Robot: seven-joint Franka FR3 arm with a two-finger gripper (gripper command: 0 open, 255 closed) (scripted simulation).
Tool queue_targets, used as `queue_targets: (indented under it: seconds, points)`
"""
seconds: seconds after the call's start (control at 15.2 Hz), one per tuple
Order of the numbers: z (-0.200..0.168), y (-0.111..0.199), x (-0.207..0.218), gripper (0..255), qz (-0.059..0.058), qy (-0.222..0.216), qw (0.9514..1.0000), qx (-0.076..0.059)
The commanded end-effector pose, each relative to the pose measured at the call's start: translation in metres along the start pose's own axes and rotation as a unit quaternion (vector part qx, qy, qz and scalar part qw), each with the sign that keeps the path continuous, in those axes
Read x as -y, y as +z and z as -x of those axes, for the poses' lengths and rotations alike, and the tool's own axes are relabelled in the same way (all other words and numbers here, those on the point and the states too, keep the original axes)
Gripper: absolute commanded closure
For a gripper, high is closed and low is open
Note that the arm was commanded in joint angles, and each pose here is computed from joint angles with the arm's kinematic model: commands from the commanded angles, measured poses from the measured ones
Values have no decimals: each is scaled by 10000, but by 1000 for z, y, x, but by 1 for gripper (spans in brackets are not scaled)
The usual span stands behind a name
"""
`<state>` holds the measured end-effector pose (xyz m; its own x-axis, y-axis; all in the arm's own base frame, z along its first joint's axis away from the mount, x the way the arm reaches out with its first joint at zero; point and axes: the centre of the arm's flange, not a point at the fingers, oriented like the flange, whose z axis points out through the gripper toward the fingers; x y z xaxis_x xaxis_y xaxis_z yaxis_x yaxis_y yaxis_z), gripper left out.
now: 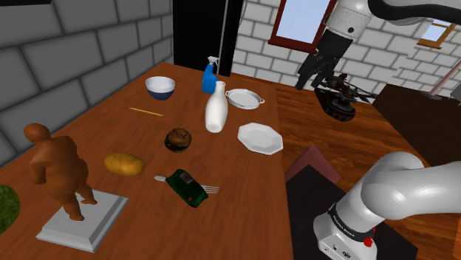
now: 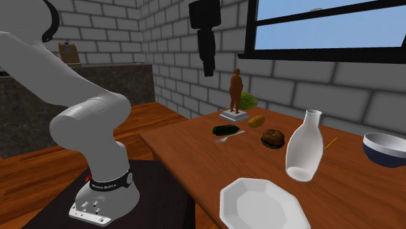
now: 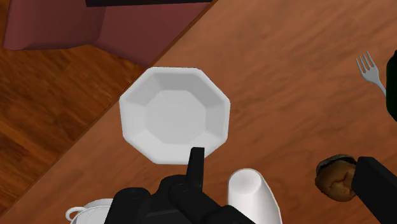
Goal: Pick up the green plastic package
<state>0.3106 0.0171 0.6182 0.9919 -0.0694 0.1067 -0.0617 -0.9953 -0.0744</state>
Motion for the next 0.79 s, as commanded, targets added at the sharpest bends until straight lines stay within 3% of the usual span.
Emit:
queue_targets:
  seconds: [0.0,0.73]
  points:
    - [0,0,0,0,0,0,10000,0]
    - [36,88,134,0,620,-321,9960,-555]
